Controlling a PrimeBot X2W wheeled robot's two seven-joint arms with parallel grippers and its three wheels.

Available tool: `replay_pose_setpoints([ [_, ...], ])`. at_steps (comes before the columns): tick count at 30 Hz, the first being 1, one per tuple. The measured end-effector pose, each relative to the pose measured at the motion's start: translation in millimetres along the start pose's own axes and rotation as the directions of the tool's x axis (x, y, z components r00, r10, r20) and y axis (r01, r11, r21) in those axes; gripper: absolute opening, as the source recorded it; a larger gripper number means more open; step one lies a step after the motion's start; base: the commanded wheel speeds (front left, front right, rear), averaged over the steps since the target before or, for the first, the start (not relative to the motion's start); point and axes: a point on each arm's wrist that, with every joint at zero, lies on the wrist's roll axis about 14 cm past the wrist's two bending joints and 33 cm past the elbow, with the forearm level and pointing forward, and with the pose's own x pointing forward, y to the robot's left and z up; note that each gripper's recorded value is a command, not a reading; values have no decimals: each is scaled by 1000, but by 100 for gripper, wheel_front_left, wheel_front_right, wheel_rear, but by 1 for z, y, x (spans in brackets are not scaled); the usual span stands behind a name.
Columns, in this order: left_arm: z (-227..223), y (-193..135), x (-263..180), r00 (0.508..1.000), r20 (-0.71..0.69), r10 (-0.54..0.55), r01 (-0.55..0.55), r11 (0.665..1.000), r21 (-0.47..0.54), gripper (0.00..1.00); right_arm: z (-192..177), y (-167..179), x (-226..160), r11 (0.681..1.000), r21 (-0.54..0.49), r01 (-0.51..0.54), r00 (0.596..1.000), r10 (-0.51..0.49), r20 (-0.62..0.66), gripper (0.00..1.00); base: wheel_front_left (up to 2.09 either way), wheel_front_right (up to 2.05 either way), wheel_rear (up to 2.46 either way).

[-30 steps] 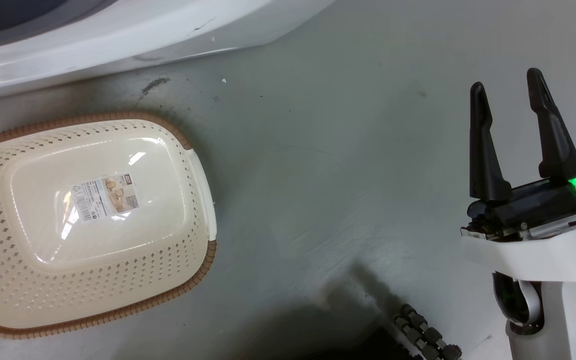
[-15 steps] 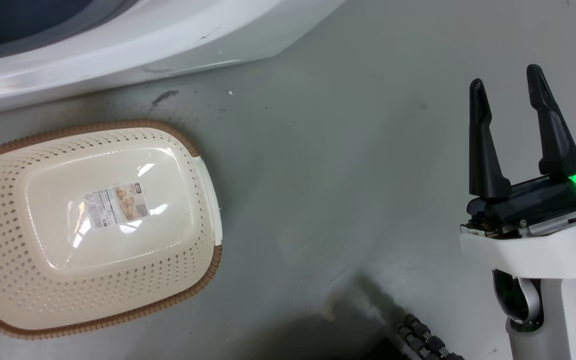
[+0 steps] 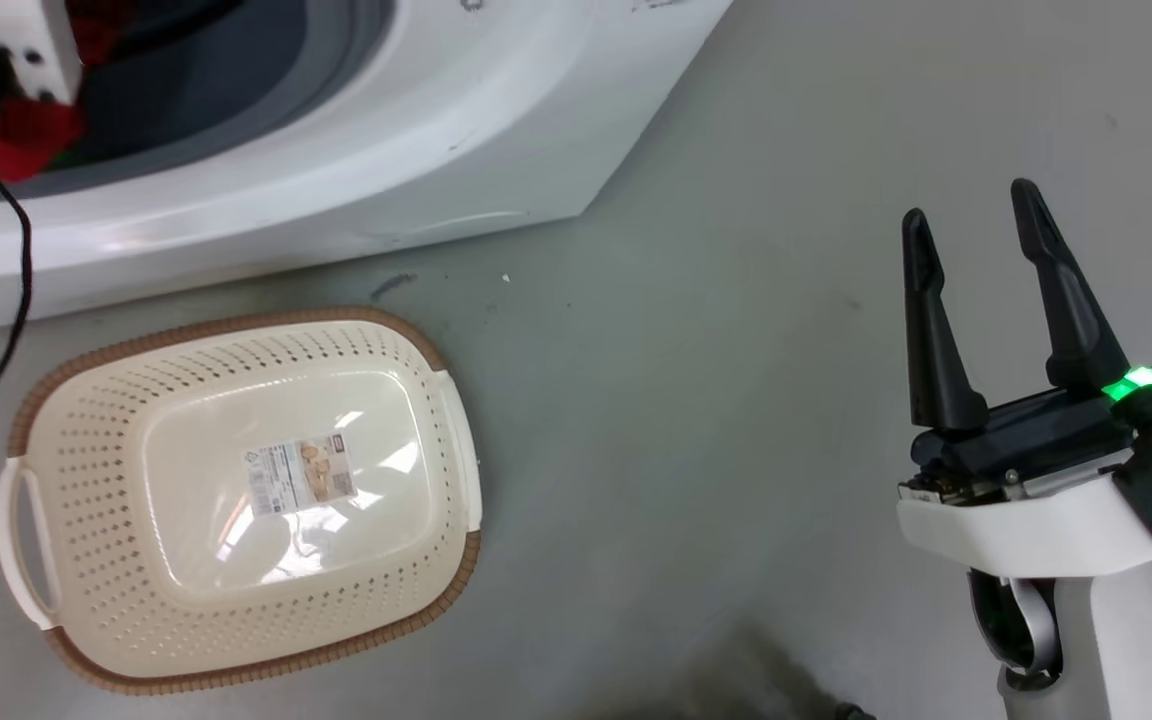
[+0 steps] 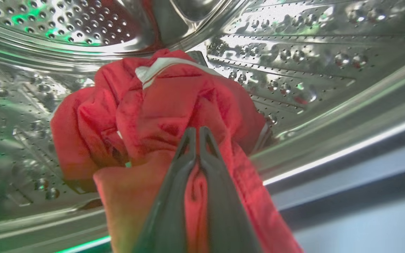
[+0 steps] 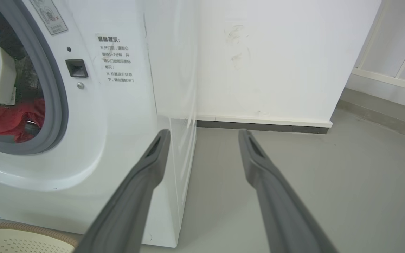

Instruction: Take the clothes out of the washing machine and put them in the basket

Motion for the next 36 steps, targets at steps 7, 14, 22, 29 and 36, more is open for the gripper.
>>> replay_pose_setpoints([
  [7,5,-14,-39,993,115,-13,15,1000,-17,0,23,6,-14,1000,2,-10,999,9,42,100,0,0,0],
  [14,4,-25,-82,978,207,-5,10,1000,-27,0,43,17,-30,999,-1,-32,997,32,75,100,0,0,0],
  [22,8,-35,-135,958,285,21,-15,1000,-25,0,61,24,-56,999,-5,-44,994,44,104,100,0,0,0],
  [29,10,-45,-183,938,344,41,-36,999,-22,0,74,34,-76,998,-4,-64,989,63,131,100,0,0,0],
  [36,-1,-62,-226,922,385,43,-35,999,-27,0,86,41,-92,997,2,-83,983,81,163,100,0,0,0],
])
